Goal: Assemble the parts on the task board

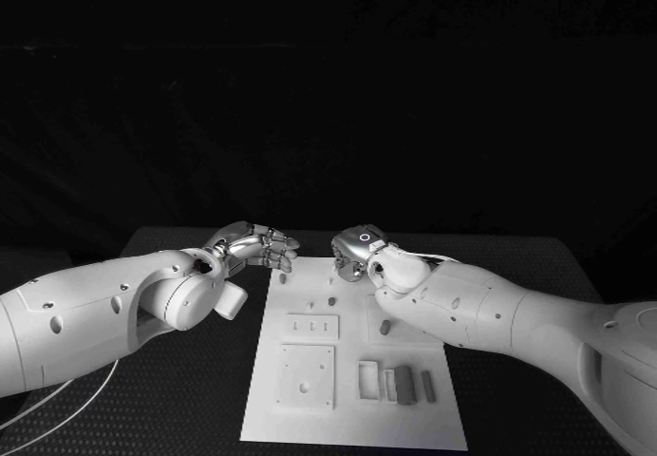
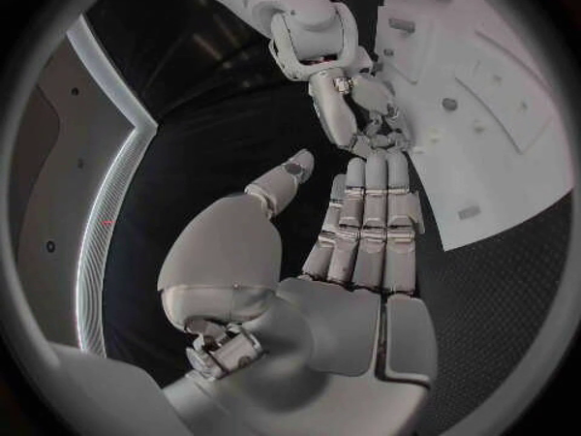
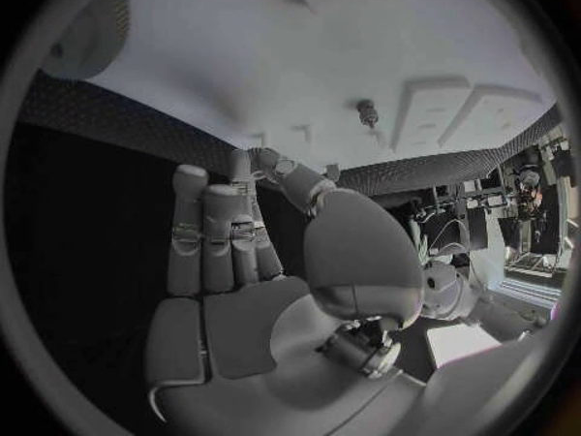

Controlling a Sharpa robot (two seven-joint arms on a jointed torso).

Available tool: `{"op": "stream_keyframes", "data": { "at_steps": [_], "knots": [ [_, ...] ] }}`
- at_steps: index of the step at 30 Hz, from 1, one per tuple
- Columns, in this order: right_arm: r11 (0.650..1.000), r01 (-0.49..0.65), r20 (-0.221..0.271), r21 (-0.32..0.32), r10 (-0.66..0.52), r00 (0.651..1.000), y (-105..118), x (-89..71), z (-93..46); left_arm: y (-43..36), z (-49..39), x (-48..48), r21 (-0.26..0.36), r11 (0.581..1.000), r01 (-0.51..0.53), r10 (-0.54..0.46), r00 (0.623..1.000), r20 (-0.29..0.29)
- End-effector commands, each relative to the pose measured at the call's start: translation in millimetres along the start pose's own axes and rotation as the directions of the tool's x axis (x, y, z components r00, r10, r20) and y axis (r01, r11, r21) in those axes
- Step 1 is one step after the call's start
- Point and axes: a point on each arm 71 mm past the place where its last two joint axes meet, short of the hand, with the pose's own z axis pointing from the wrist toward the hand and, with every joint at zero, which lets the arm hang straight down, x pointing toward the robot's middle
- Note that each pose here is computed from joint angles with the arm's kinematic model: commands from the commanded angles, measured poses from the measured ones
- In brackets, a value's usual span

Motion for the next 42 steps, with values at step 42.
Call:
{"op": "stream_keyframes", "data": {
  "at_steps": [42],
  "knots": [
    [1.0, 0.01, -0.029, 0.002, -0.01, 1.0, 4.7, 1.4, 2.8, -14.1, 2.2, 2.7, 0.029, 1.0, -0.012, 0.012, 1.0, -0.02]
  ]
}}
